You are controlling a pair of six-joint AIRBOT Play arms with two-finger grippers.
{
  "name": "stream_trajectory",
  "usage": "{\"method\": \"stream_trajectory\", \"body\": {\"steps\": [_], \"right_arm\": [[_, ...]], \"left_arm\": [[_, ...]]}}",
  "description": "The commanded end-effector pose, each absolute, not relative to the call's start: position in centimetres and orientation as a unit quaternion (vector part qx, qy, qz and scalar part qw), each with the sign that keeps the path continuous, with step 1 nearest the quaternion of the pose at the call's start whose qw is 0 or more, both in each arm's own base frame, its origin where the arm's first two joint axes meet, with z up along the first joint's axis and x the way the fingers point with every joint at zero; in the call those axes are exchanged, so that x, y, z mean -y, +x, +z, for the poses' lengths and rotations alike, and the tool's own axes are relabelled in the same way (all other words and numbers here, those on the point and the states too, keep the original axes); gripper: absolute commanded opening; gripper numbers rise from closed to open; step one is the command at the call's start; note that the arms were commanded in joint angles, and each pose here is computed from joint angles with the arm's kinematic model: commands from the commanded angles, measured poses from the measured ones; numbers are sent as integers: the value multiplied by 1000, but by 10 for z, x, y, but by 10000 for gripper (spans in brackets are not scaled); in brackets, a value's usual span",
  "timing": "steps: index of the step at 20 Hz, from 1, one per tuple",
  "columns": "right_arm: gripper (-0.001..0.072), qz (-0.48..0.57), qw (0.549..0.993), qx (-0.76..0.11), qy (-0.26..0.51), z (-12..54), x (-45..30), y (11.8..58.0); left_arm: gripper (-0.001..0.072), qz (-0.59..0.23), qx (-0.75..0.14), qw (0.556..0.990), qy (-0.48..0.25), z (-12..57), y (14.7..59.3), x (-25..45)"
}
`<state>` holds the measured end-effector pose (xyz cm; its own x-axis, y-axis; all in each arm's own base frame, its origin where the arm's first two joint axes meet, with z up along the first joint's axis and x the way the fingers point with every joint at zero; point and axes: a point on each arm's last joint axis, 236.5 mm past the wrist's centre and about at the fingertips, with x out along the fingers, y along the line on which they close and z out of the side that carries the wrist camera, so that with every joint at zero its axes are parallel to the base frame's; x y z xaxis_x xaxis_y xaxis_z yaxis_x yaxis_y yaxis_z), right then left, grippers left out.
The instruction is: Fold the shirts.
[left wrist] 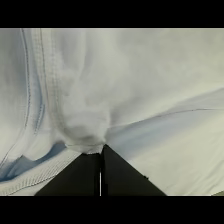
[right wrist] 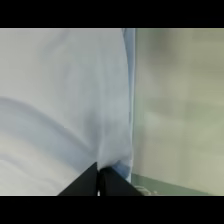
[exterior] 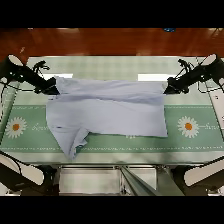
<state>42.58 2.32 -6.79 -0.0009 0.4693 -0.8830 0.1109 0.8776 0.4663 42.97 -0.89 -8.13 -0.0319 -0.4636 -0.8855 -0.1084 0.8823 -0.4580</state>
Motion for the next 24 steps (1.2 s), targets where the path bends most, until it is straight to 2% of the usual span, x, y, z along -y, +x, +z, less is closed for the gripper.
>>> {"method": "stream_trajectory", "body": {"steps": [1,2,3,5,7,9,10,13,16,21,24], "right_arm": [[151,116,664,-708,211,-75,-27,422],[366,104,662,-711,214,-76,-25,421],[413,91,660,-714,217,-75,-22,420],[413,78,670,-704,224,-57,-10,419],[413,60,706,-672,214,-22,13,421],[413,40,741,-636,215,10,32,415],[413,31,756,-616,219,19,37,407],[413,40,782,-576,236,20,25,367],[413,53,786,-556,265,1,-4,326],[413,75,766,-555,316,-17,-36,293],[413,83,760,-555,329,-14,-42,292]], "left_arm": [[202,-130,-735,628,-218,-83,411,14],[477,-134,-741,621,-218,-80,407,15],[509,-130,-745,615,-223,-76,403,15],[509,-130,-745,615,-221,-58,397,15],[509,-117,-734,637,-204,-39,385,9],[509,-73,-725,658,-191,-36,355,-11],[509,-50,-720,663,-200,-41,335,-21],[509,3,-700,649,-298,-62,267,-39],[509,35,-675,621,-397,-74,226,-40],[509,-26,-671,614,-415,-85,211,-4],[509,-26,-670,603,-432,-103,204,16]]}}
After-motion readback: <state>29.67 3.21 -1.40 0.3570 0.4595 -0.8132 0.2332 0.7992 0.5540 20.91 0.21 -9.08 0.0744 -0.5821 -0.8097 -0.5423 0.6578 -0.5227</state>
